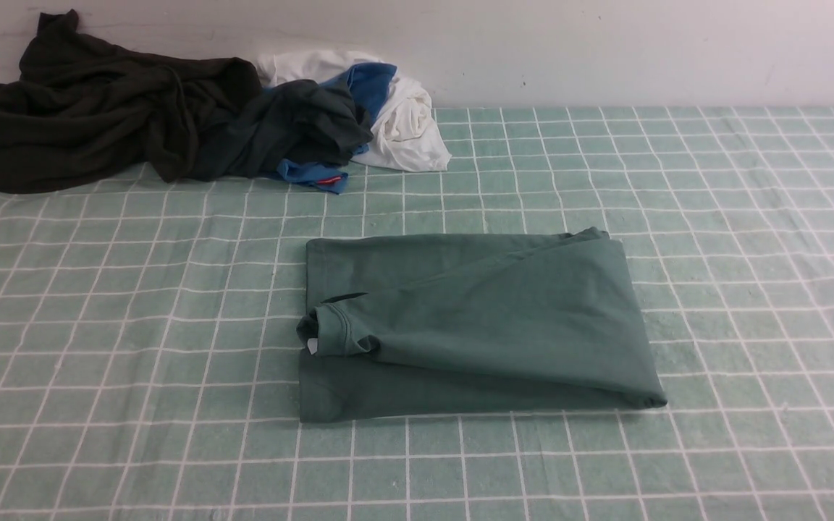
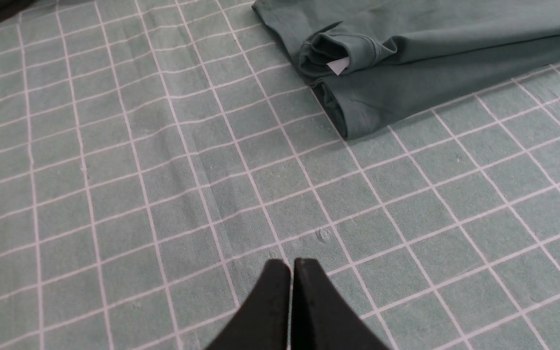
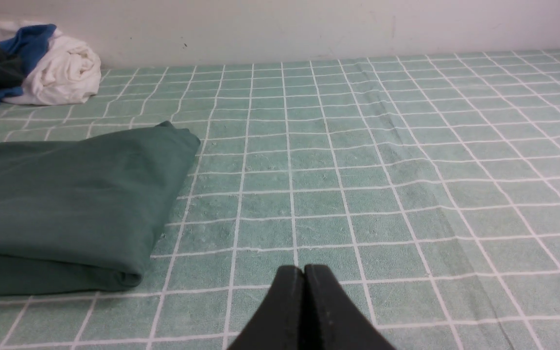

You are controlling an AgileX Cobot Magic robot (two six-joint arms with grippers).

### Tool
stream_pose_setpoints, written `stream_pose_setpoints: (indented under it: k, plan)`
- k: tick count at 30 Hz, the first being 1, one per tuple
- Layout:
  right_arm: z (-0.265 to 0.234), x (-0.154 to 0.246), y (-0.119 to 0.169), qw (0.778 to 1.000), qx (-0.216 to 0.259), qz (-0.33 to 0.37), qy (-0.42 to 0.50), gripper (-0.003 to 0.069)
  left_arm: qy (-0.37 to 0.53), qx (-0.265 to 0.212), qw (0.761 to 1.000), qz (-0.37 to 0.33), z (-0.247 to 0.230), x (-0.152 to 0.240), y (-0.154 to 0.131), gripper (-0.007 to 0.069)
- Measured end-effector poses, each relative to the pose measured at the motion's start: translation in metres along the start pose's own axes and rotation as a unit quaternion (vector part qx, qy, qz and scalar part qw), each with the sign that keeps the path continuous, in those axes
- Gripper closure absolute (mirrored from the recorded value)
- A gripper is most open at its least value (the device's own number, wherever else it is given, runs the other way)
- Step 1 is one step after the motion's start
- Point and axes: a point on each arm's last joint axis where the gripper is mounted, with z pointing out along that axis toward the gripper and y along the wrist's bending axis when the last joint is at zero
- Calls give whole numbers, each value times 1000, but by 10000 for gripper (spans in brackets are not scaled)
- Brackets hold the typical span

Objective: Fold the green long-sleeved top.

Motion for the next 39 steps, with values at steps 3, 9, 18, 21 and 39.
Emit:
stream_pose_setpoints:
  k: [3,9,18,21,39]
  plan:
    - [0,0,0,1000,0,-5,0,673,0,0,1000,0,0,0,0,629]
    - [0,0,0,1000,0,-2,1,673,0,0,1000,0,0,0,0,629]
    - [0,0,0,1000,1,-4,2,673,0,0,1000,0,0,0,0,629]
    - [0,0,0,1000,1,-4,2,673,0,0,1000,0,0,0,0,629]
    - [0,0,0,1000,1,-4,3,673,-209,-105,972,-28,46,23,11,629]
